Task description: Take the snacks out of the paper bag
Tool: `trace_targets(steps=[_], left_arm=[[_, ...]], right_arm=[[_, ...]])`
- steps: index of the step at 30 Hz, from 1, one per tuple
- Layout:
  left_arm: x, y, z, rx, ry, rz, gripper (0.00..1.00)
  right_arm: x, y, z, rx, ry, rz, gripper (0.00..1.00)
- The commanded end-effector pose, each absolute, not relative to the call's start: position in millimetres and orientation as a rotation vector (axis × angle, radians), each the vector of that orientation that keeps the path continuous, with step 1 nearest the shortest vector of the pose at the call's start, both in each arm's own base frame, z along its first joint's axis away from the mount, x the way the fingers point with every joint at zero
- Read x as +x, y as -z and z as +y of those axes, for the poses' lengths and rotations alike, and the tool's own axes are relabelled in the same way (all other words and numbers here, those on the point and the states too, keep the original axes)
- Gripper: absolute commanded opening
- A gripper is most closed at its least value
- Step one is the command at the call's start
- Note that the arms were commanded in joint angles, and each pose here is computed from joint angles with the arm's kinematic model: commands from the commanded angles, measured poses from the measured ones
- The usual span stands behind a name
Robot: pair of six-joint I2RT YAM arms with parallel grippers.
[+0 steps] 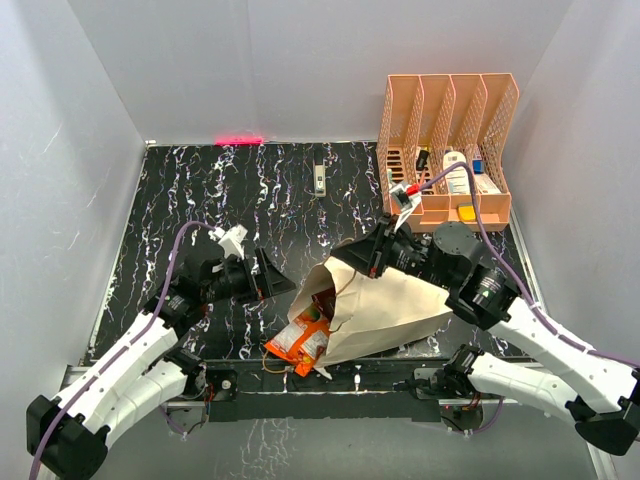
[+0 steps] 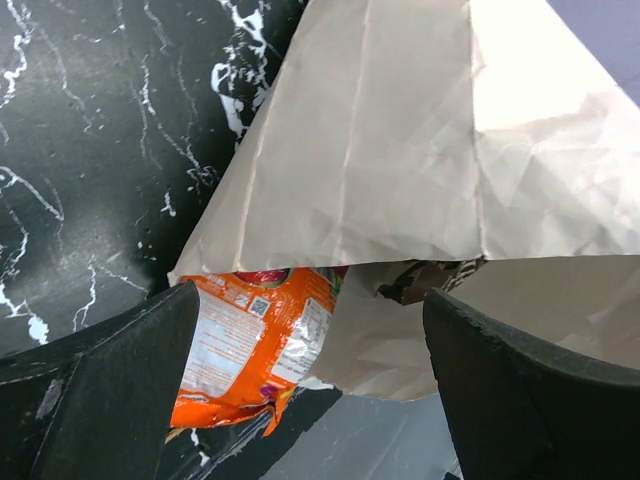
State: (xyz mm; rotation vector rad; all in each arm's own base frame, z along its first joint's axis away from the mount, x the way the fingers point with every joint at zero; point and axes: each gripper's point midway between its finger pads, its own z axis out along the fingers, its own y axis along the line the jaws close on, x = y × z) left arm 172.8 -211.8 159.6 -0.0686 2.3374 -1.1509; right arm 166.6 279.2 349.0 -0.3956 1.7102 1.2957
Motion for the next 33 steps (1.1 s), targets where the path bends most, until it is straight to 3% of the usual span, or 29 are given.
trace_targets(steps=[1,7,14,21,30,33], left_arm=[[167,-155,-206,-0.107,1.104,2.404,0.92],[160,-145,-203,-0.21,1.118,2.447,0.84],[118,-90,-188,-0.729,1.049,2.677,0.76],[102,-71,-169,-0.863,0.771,2.743,0.78],[98,-60,-214,-0.83,0.934,2.746,0.74],[102,-62,-223,-0.854,1.026,2.682,0.59]], right_arm=[[206,-398,261,-0.173,-1.164,1.575,0.08],[241,-414,249,-0.055,-0.995,1.557,0.08],[243,-414,250,-0.053,-0.994,1.545,0.08],[240,-417,246,-0.044,-1.006,1.517,0.08],[239,-421,247,-0.061,-1.01,1.504,0.08],[237,-419,249,-0.073,-1.02,1.507,0.08]])
